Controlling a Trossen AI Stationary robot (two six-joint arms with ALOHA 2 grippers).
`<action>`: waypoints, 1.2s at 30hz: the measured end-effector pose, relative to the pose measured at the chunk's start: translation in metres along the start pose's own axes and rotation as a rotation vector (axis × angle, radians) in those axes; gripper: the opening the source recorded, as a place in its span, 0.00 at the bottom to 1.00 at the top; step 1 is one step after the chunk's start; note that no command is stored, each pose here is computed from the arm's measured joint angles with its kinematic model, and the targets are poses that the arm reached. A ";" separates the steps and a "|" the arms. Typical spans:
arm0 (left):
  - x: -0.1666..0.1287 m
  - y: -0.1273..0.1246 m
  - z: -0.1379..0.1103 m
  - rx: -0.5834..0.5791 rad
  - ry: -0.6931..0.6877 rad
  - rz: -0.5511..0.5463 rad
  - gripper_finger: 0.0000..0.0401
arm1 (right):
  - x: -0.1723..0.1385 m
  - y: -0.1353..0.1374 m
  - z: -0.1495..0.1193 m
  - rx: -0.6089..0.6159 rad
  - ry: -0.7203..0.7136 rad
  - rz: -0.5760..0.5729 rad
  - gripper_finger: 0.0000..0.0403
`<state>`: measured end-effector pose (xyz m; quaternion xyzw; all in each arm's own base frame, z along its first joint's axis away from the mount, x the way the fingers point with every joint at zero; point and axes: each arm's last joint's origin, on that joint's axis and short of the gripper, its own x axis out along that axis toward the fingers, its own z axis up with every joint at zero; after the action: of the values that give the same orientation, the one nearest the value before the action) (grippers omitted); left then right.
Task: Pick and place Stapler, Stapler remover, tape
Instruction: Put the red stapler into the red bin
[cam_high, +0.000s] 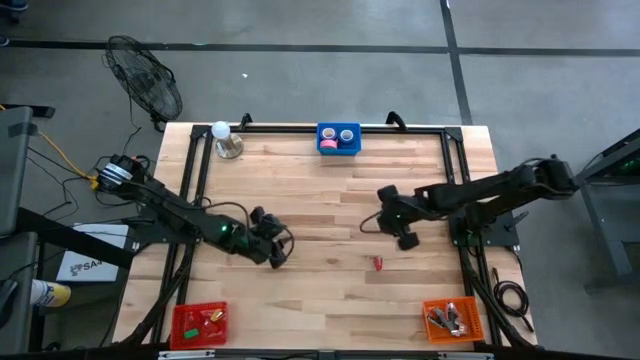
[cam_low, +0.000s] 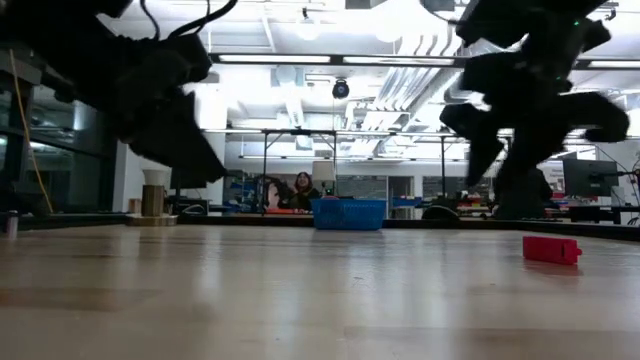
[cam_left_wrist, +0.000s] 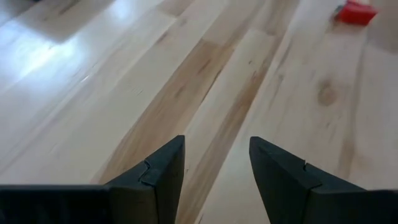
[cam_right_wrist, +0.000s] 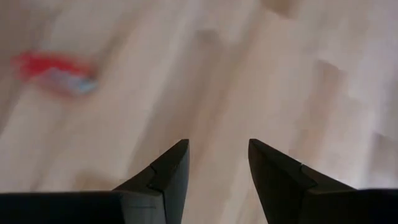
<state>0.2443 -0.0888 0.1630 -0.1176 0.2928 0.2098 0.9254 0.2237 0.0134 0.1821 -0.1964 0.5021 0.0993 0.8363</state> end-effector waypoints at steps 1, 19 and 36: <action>0.001 0.000 0.002 0.000 -0.008 -0.010 0.44 | -0.001 0.003 -0.002 -0.054 0.007 0.044 0.39; -0.001 -0.013 0.013 -0.058 -0.057 -0.201 0.44 | -0.007 0.057 0.012 -0.888 -0.135 0.204 0.39; -0.001 -0.014 0.013 -0.049 -0.054 -0.207 0.44 | 0.040 0.063 0.020 -1.179 -0.115 0.212 0.39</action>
<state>0.2559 -0.0969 0.1756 -0.1642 0.2487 0.1234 0.9466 0.2355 0.0773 0.1412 -0.5703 0.3331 0.4541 0.5980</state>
